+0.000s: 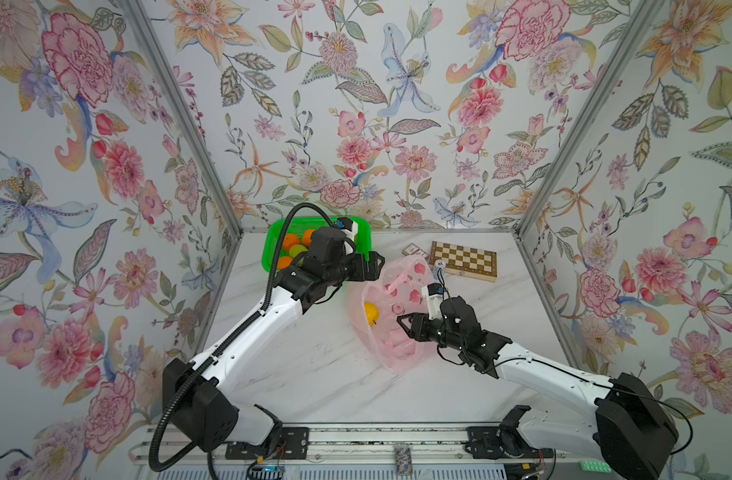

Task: Untie the knot of the plastic bag and take out the fruit
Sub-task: 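Bring the left gripper to the bag edge while the right gripper reaches inside, then hold the bag edge with the left gripper while the right grasps the yellow pear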

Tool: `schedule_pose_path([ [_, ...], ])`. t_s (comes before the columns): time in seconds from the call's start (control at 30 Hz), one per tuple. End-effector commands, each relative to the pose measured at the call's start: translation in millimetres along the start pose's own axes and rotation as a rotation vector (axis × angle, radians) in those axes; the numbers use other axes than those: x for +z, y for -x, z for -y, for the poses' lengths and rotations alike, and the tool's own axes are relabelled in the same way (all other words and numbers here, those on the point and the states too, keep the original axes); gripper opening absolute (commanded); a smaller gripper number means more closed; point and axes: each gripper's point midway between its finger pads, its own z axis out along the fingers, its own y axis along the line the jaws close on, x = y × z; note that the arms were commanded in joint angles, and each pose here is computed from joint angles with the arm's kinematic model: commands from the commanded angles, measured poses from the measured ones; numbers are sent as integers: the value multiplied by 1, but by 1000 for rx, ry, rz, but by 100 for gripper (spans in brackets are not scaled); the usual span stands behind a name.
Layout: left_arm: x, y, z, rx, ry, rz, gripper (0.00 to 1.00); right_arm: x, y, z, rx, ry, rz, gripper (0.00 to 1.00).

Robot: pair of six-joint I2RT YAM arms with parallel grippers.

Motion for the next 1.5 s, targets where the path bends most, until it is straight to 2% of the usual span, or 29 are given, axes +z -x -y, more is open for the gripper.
schedule_pose_path([
  [0.0, 10, -39, -7, 123, 40, -114, 99, 11, -25, -12, 48, 66, -57, 50],
  [0.2, 13, -66, -21, 190, 97, -188, 97, 41, -62, -41, 29, 114, -146, 49],
  [0.3, 15, -82, -29, 206, 107, -220, 92, 52, -70, -45, 41, 117, -166, 49],
  [0.47, 15, -95, -42, 203, 153, -231, 75, 55, -63, -42, 46, 79, -129, 50],
  [0.57, 12, -90, -43, 191, 167, -213, 64, 52, -49, -39, 24, 42, -69, 54],
  [0.67, 10, -84, -42, 158, 171, -175, 52, 51, -33, -38, 10, 29, -14, 62],
  [0.77, 6, -80, -44, 131, 186, -141, 45, 53, -17, -38, 2, 19, 30, 66],
  [0.93, 3, -82, -46, 125, 189, -131, 28, 61, 7, -42, -41, 18, 100, 80],
  [1.13, 1, -84, -48, 109, 194, -116, 23, 78, 23, -34, -88, -11, 119, 91],
  [1.47, 5, -93, -55, 99, 197, -98, 14, 109, 23, -16, -75, -21, 79, 99],
])
